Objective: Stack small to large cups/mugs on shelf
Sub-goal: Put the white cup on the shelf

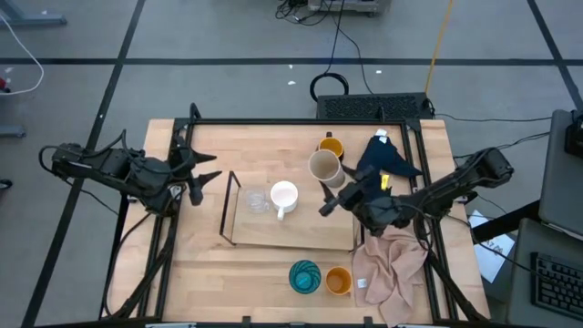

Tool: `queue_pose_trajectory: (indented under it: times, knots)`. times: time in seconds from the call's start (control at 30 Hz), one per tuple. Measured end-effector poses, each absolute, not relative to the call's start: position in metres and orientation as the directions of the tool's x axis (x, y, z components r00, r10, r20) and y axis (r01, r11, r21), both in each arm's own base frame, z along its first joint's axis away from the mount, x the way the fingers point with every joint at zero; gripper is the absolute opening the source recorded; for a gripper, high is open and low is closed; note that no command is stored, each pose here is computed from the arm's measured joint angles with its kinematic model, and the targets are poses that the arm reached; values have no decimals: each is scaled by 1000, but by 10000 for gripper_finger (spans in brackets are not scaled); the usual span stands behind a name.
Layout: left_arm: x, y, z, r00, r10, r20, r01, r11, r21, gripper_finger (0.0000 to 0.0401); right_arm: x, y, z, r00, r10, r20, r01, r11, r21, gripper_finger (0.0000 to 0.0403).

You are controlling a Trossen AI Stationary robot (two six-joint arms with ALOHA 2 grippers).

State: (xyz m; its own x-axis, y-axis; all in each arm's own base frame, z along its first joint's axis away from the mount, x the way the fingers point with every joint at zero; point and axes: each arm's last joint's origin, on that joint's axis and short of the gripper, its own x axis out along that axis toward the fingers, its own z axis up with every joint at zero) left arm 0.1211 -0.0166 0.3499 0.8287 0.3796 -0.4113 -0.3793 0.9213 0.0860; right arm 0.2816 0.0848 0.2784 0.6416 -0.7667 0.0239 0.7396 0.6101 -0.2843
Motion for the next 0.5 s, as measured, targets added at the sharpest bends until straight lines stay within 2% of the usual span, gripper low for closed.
queue_pose_trajectory:
  times: [0.17,0.27,0.5]
  knots:
    - [121,-17,350,829,376,-413,-376,923,86,214,268,87,259,665,-747,-2,727,648,-228,263]
    - [121,-17,350,829,376,-413,-376,923,87,214,256,81,245,673,-739,-12,731,668,-140,263]
    - [122,-17,351,837,374,-399,-377,923,76,214,249,72,233,779,-627,10,627,779,-16,263]
